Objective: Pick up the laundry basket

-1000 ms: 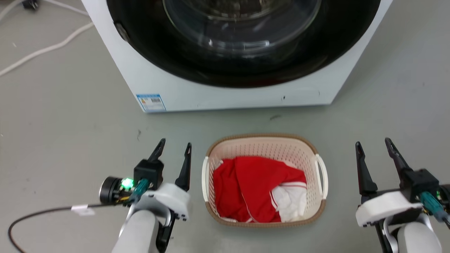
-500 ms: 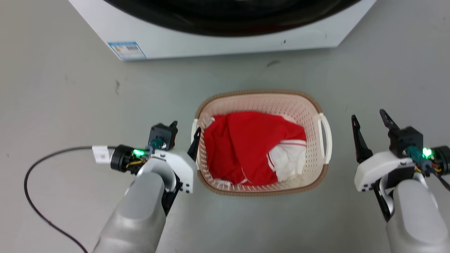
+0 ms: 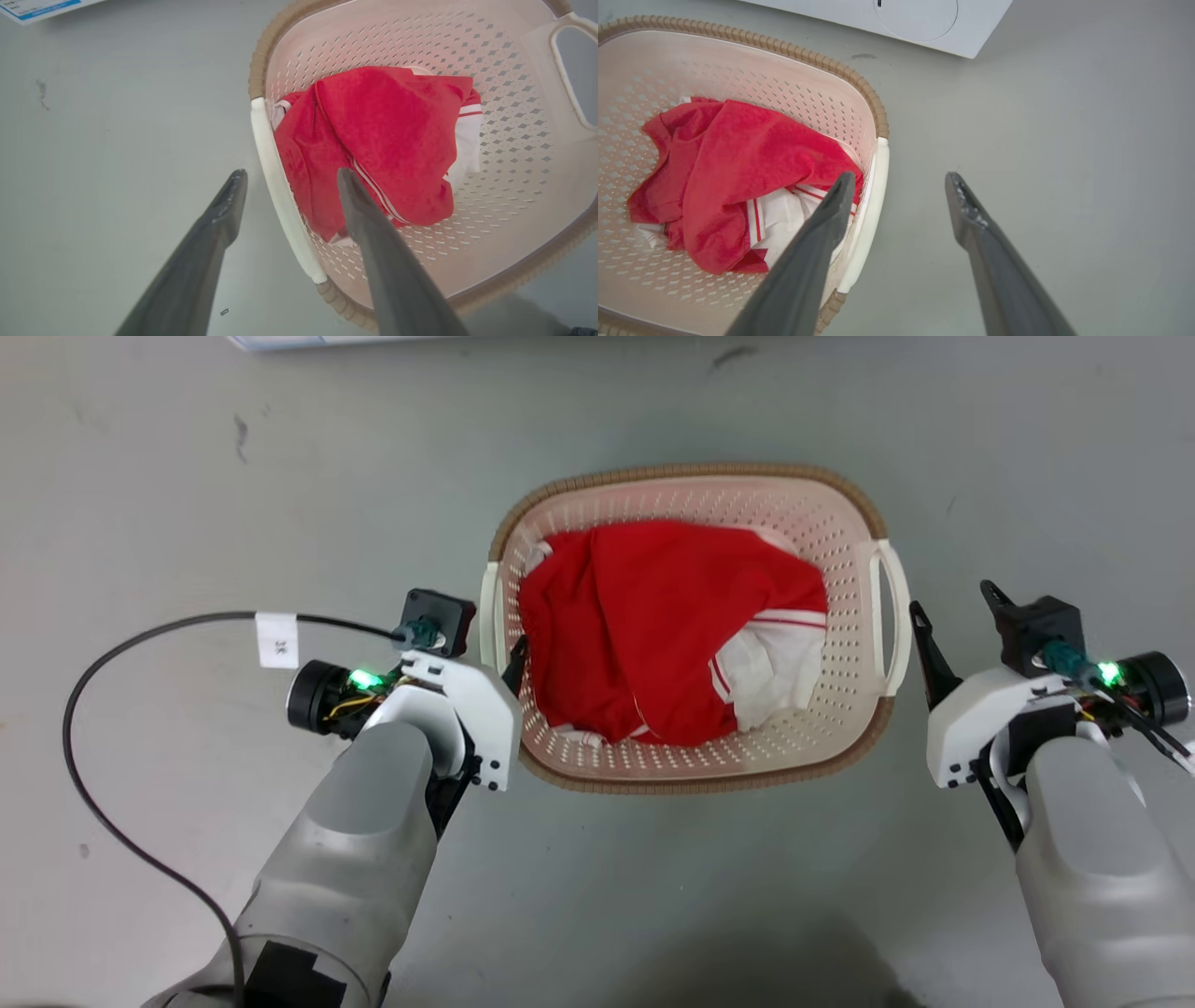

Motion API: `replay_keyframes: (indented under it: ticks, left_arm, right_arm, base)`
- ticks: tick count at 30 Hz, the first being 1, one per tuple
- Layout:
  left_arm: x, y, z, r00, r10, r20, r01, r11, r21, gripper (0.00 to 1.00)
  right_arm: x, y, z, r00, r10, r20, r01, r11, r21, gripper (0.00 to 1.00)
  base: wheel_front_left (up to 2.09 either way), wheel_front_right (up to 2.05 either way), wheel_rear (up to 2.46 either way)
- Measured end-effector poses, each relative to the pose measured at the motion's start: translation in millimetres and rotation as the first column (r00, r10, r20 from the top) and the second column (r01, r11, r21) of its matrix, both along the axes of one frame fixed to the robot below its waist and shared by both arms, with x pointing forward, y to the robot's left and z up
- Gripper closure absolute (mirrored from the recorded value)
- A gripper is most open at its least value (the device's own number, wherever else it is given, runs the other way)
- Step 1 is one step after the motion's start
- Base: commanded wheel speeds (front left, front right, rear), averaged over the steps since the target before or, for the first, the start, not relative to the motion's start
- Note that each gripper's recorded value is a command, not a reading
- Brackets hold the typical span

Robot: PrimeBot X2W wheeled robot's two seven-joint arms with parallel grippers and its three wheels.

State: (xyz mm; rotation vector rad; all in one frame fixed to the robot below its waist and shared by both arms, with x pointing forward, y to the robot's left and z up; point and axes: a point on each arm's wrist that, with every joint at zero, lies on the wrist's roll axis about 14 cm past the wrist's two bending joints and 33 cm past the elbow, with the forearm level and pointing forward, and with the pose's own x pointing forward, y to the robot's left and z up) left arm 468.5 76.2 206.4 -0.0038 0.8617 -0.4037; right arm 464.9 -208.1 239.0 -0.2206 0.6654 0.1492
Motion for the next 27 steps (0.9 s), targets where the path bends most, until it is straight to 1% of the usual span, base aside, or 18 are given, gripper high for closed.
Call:
replay_keyframes:
  ticks: [4, 12, 25, 26, 27]
  left_arm:
    - [-5, -5, -18, 0.998, -0.008, -0.062, 0.007, 1.000, -0.007, 0.00]
    - [-9, -2, -40, 0.993, -0.012, -0.116, 0.012, 1.000, 0.000, 0.00]
    - [-11, 4, -64, 0.988, -0.017, -0.151, 0.019, 1.000, 0.010, 0.00]
    - [-11, 5, -65, 0.987, -0.016, -0.158, 0.018, 1.000, 0.012, 0.04]
    - [-11, 5, -66, 0.987, -0.020, -0.159, 0.022, 1.000, 0.014, 0.51]
  right_arm:
    - [-4, 3, -23, 0.997, 0.019, -0.070, -0.020, 1.000, -0.007, 0.00]
    - [-15, 9, -61, 0.980, 0.039, -0.195, -0.040, 0.999, -0.002, 0.00]
    - [-17, 19, -93, 0.962, 0.053, -0.268, -0.052, 0.999, 0.013, 0.00]
    - [-17, 20, -95, 0.961, 0.055, -0.272, -0.054, 0.998, 0.013, 0.00]
    - [-17, 20, -96, 0.960, 0.055, -0.274, -0.053, 0.998, 0.014, 0.35]
  base:
    - [0.00, 0.00, 0.00]
    - [0.00, 0.00, 0.00]
    - [0.00, 0.00, 0.00]
    - [0.00, 0.00, 0.00]
    - [0.00, 0.00, 0.00]
